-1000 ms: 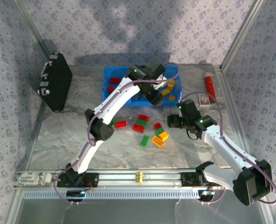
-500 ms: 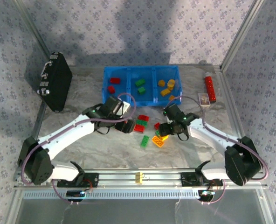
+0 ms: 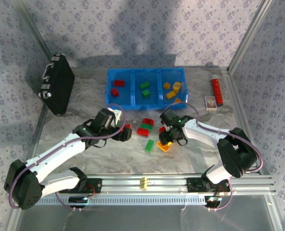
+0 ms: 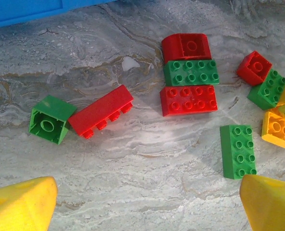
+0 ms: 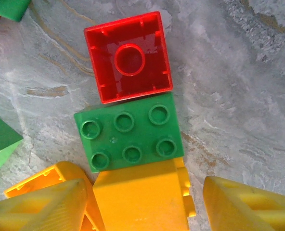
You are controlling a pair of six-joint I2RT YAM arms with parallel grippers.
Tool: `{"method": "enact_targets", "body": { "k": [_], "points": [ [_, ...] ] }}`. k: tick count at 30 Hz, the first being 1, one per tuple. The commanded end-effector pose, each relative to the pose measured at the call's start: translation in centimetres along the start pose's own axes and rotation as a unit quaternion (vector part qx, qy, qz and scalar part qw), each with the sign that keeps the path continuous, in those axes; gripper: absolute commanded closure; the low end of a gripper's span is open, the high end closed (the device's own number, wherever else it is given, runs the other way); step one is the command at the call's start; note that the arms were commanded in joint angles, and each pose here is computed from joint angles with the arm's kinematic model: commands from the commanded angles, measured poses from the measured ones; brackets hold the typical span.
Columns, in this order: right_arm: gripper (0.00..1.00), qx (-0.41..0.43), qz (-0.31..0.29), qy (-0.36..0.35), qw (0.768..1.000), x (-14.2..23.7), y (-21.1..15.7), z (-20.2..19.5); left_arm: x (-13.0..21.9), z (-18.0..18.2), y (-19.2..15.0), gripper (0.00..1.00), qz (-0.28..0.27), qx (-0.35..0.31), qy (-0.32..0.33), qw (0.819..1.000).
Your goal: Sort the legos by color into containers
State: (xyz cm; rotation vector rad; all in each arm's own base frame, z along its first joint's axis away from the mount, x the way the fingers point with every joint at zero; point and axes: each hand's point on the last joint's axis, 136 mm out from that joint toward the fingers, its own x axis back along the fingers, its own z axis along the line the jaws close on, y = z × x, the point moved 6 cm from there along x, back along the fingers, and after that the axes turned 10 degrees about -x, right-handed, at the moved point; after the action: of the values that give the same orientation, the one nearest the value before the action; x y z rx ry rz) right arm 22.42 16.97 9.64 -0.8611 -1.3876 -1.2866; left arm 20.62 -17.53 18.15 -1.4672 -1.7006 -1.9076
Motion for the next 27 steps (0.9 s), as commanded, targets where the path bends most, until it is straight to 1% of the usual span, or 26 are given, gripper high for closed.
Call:
{"method": "enact_targets", "body": {
  "k": [1,6,11,15,17,18,27],
  "points": [
    [0.38,-0.001,-0.004,-0.013,1.0,0.0,0.4,0.0,0.1,0.4,-0.1,0.03,-0.014,0.015,0.003,1.0],
    [0.43,-0.004,-0.003,-0.018,1.0,-0.4,0.3,-0.2,0.1,0.5,-0.2,0.04,-0.019,0.02,0.001,1.0],
    [0.45,-0.004,-0.001,-0.02,1.0,-0.5,0.2,-0.2,0.0,0.5,-0.1,0.04,-0.019,0.018,0.0,1.0],
    [0.54,-0.004,-0.003,-0.028,1.0,0.0,0.1,-0.3,0.0,0.4,0.1,0.04,-0.02,0.018,-0.003,1.0],
    [0.58,-0.007,-0.021,-0.027,0.999,1.0,0.4,-0.3,0.0,0.5,0.2,0.04,-0.022,0.019,-0.001,1.0],
    [0.59,-0.008,-0.02,-0.03,0.999,1.5,0.2,-0.5,0.0,0.5,0.1,0.04,-0.022,0.019,-0.001,1.0],
    [0.59,-0.007,-0.1,-0.009,0.995,8.1,2.8,-0.1,0.2,0.8,0.1,0.04,-0.031,0.026,0.004,0.999]
  ]
}}
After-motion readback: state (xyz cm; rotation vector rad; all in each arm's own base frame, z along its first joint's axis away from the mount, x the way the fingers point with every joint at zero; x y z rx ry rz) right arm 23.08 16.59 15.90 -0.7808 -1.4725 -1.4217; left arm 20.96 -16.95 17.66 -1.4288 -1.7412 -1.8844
